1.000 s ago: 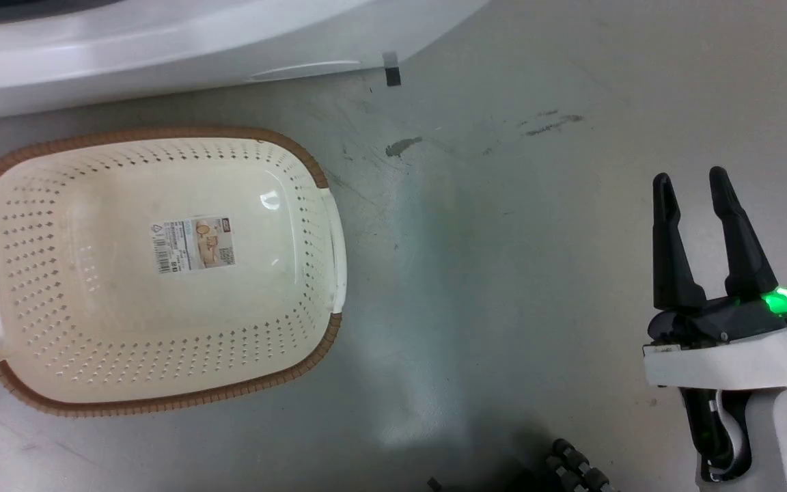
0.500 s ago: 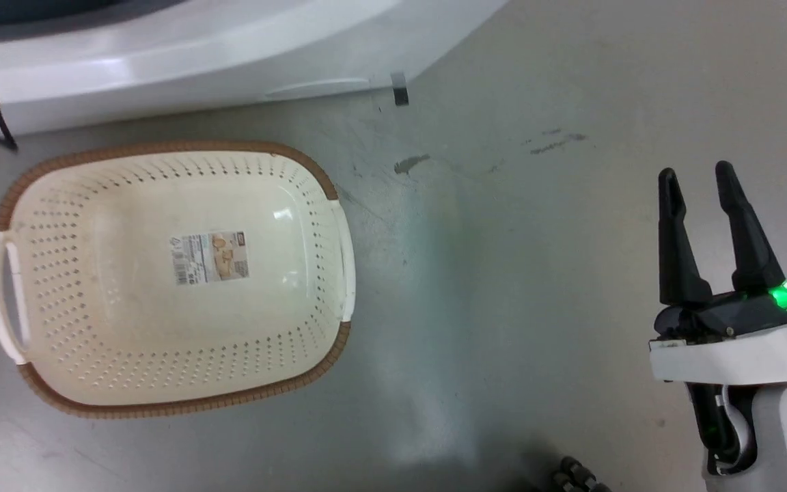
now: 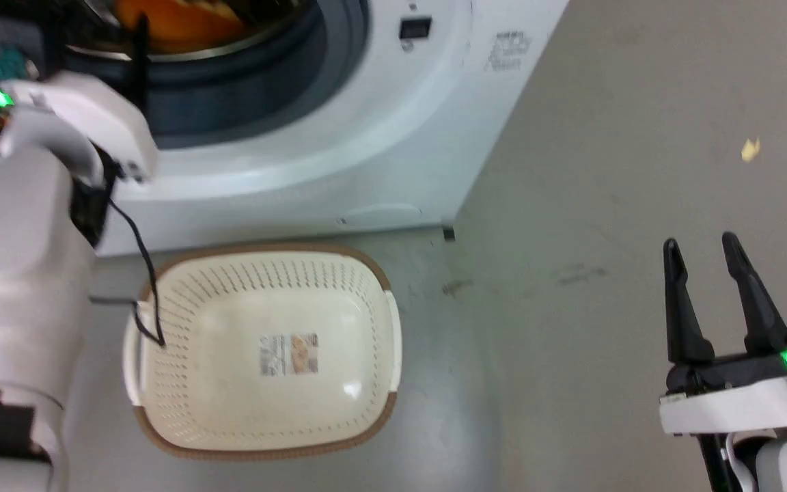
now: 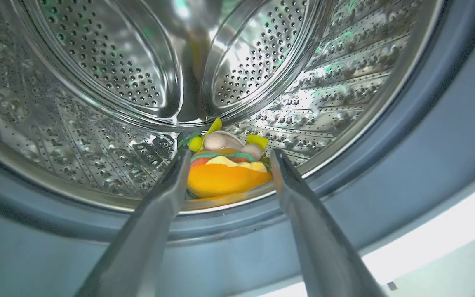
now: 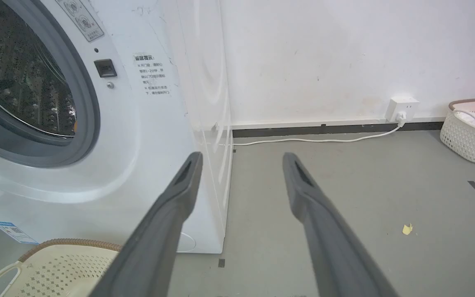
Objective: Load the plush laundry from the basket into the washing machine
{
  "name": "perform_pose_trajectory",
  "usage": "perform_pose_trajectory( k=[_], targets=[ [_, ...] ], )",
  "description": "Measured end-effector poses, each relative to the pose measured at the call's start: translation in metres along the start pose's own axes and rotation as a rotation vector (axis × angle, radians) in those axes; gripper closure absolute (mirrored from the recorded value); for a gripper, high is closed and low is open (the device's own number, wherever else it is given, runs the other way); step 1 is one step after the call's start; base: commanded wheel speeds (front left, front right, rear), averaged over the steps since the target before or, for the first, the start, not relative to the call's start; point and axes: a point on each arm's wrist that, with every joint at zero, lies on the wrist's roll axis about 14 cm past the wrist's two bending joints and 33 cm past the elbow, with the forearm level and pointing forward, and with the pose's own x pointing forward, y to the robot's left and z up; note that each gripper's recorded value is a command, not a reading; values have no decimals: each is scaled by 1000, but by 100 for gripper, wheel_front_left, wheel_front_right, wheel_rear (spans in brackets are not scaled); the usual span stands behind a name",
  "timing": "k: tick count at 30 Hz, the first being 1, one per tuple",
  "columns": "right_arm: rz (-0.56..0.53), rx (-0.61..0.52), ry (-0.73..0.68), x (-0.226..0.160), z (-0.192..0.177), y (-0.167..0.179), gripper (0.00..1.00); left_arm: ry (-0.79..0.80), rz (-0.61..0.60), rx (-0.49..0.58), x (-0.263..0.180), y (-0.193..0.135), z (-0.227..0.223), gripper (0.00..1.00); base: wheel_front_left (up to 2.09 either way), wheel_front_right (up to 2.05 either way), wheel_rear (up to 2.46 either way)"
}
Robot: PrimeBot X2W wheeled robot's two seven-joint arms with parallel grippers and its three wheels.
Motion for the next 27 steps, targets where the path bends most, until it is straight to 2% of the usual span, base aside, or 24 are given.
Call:
perform_pose_trajectory(
  k=[9, 14, 21, 27],
  targets=[
    [67, 9, -119, -26, 47, 21, 0, -238, 79, -102, -104, 5, 70, 0, 0, 0, 0],
    [103, 22, -166, -37, 64, 33, 0, -350, 150, -126, -172, 10, 87, 0, 0, 0, 0],
    [154, 45, -205, -48, 78, 49, 0, -346, 201, -197, -245, -10, 60, 0, 0, 0, 0],
    [189, 52, -218, -55, 82, 61, 0, -295, 222, -185, -278, -30, 34, 0, 0, 0, 0]
  ],
)
